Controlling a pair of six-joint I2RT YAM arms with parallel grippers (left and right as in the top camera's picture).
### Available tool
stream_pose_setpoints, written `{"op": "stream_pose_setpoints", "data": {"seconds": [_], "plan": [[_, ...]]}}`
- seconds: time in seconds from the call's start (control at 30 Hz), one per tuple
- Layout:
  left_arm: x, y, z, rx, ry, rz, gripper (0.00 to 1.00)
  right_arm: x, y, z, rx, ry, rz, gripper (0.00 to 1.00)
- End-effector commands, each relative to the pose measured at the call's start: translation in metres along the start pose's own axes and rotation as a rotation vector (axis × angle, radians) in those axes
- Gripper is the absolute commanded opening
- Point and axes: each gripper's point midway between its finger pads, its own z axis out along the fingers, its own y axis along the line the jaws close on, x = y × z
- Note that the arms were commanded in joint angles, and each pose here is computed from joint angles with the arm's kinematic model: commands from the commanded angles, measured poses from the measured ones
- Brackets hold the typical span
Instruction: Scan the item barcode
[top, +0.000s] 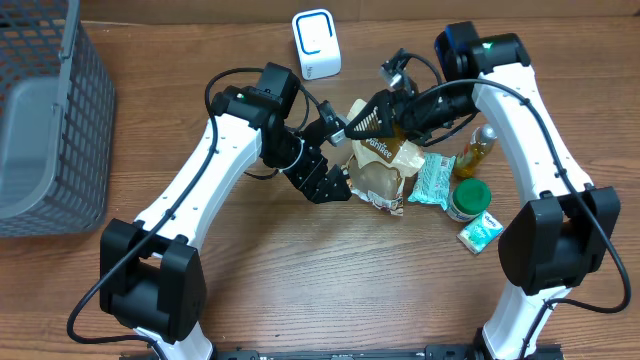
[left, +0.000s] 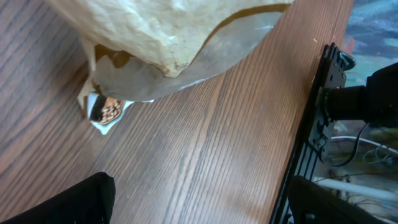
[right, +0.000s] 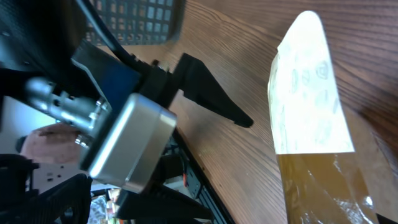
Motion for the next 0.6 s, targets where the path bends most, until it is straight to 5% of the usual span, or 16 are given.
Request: {"op": "stream_pose_setpoints", "data": {"seconds": [0.0,0.1,0.57], "plan": [[-0.004,-0.005,0.001,0.018,-0.022,0.053,0.91,-0.001,0.022,-0.008,-0.074,-0.036,-0.059,1.0],[-0.009,-0.002,0.002,0.012,-0.036,0.044,1.0,-0.002,0.03,-0.009,-0.117,-0.043,-0.053,1.0],[-0.019,0.008,0.006,-0.002,-0.071,0.042,1.0,-0.008,0.041,-0.011,-0.186,-0.07,-0.075,1.0]]}}
